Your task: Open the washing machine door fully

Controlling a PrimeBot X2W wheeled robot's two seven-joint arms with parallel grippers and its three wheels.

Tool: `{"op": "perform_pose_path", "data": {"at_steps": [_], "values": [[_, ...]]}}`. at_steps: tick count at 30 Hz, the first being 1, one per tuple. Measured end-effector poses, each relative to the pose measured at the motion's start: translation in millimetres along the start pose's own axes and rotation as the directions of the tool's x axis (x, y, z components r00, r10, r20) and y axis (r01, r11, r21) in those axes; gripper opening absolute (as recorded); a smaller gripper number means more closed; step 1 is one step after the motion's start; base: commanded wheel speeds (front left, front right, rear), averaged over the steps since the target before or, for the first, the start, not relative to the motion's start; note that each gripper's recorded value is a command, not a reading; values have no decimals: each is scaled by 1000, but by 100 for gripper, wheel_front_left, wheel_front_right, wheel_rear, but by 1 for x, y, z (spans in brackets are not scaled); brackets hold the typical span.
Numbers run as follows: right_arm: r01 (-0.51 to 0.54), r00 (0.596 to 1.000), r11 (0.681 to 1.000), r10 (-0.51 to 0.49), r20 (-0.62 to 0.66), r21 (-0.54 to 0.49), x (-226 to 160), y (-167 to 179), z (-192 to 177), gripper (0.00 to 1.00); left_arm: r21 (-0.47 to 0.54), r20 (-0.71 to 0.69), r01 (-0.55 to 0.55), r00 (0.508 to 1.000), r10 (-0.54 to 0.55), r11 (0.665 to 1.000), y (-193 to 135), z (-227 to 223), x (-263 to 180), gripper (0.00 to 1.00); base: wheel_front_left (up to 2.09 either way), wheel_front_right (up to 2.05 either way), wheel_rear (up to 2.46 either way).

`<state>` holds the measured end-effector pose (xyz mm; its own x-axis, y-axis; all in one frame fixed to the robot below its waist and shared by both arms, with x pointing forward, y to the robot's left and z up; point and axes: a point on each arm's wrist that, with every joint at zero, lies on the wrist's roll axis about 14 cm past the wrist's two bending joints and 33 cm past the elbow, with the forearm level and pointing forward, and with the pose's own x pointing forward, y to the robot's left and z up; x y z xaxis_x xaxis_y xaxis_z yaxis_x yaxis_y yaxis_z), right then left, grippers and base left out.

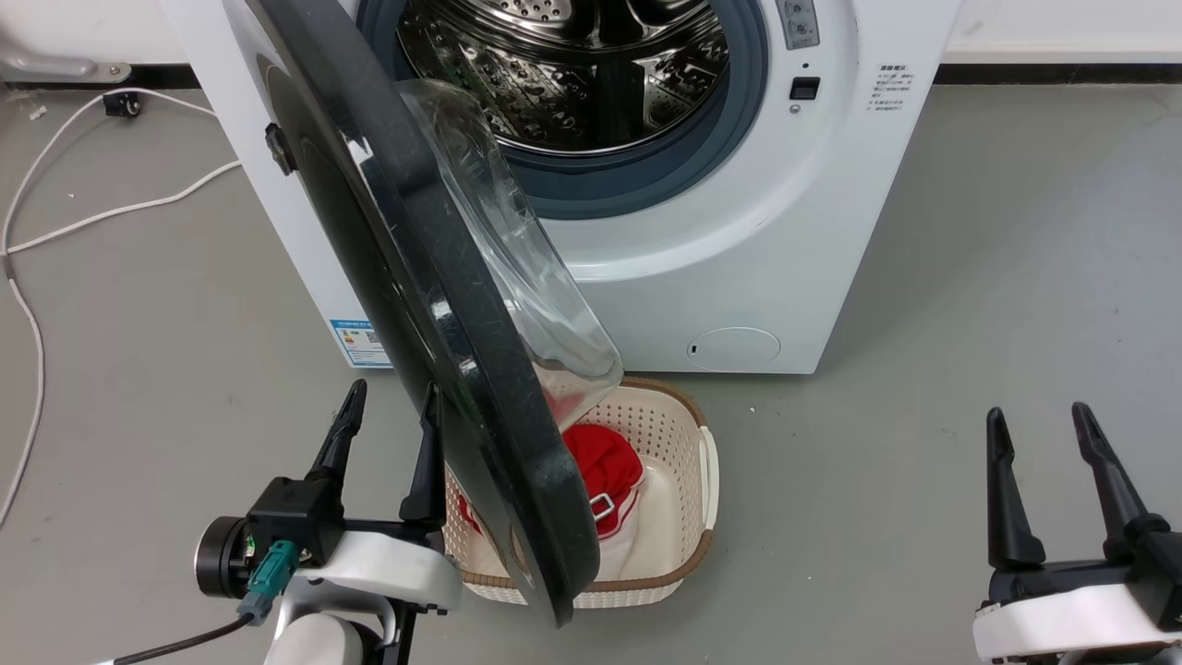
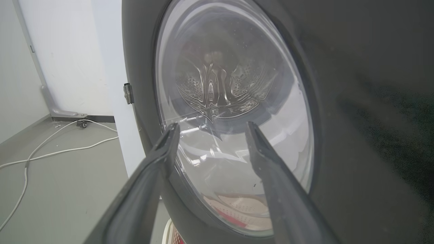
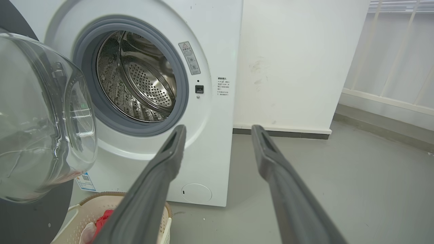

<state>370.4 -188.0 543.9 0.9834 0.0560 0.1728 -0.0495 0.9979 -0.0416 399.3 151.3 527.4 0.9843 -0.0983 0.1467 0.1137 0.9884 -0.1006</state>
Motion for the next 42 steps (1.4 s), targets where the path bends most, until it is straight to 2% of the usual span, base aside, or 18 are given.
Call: {"op": "perform_pose_path", "data": {"at_steps": [11,12,13,23,31,37,42], "values": [[-1,1000,999,2,-14,35,-4,2,-6,100,6,4,2,1000,-2,1000,0,2,0,100,0,0,0],[0,1000,999,1,-13,38,-4,2,-6,100,6,4,2,1000,-2,1000,0,2,-1,44,0,0,0],[0,1000,999,1,-14,38,-4,2,-6,100,6,4,3,1000,-3,1000,0,2,-1,0,0,0,0],[5,1000,999,-4,-31,53,-3,1,-11,100,14,21,3,1000,-3,1000,2,7,2,0,0,0,0],[10,999,999,-9,-34,51,-3,0,-12,100,28,152,-19,988,14,999,8,49,13,0,0,0,0],[9,999,998,-7,-37,56,-3,0,-13,100,51,336,-29,942,10,998,5,110,19,0,0,0,0],[11,999,998,-9,-43,59,-3,0,-15,100,71,490,-23,871,-15,997,-4,164,16,0,0,0,0]]}}
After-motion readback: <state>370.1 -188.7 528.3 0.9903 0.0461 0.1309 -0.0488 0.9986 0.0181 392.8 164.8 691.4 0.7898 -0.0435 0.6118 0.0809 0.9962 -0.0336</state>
